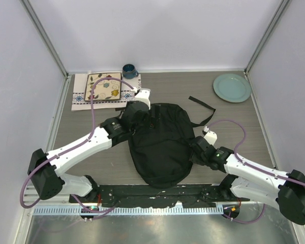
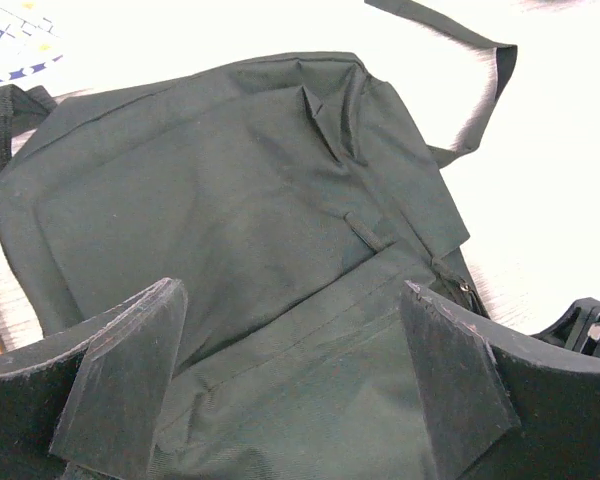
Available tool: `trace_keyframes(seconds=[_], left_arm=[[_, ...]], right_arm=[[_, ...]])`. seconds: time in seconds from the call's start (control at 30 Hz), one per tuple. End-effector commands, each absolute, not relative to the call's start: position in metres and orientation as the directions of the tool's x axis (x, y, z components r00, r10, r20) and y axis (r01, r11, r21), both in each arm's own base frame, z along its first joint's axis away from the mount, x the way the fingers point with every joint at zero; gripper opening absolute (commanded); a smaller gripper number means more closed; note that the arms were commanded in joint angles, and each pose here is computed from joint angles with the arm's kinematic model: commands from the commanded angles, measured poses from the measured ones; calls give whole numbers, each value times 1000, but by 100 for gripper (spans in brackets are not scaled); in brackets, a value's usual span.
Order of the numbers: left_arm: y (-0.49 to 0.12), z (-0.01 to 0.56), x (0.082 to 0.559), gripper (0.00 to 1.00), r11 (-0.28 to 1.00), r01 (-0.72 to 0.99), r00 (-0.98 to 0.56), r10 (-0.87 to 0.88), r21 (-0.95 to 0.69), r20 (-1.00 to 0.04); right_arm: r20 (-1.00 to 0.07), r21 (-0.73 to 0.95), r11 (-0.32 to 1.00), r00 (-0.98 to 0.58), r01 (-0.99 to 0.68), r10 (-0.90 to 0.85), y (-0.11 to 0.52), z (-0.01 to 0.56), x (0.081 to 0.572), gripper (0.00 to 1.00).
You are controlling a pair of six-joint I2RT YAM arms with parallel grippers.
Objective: Pack the student bag
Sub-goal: Zip the student bag at the center of the board.
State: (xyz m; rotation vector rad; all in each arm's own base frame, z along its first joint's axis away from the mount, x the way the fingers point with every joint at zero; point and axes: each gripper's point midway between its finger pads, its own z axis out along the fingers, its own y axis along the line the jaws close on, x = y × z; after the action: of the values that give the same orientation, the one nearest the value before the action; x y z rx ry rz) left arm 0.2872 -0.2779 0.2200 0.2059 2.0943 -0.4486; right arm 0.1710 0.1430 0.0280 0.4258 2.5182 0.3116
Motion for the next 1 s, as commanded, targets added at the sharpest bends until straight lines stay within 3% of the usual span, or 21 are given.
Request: trace_keyframes(seconds=[0.0, 0.03, 0.17, 0.47, 0.73, 0.97], left_arm=[[-289, 231, 292, 92, 908, 315, -536, -70, -276, -841], [-291, 229, 294, 92, 907, 314, -541, -71, -280, -838], [-297, 227, 299, 92, 907, 322, -552, -56, -274, -832], [-299, 228, 321, 99, 916, 282, -567, -81, -285, -820], [-292, 225, 337, 99, 921, 218, -582, -143, -323, -800], [-298, 220, 344, 100, 922, 192, -606, -158, -336, -780]], right_arm=[[-550, 253, 947, -776, 197, 308, 132, 50, 174, 43], [-568, 251, 948, -763, 196, 308, 130, 56, 177, 58], [-653, 223, 957, -701, 183, 286, 127, 92, 198, 74], [-703, 224, 964, -662, 141, 260, 142, 128, 242, 77], [-628, 395, 913, -697, 97, 346, 145, 132, 289, 77], [-588, 425, 902, -735, 76, 339, 151, 117, 303, 77]])
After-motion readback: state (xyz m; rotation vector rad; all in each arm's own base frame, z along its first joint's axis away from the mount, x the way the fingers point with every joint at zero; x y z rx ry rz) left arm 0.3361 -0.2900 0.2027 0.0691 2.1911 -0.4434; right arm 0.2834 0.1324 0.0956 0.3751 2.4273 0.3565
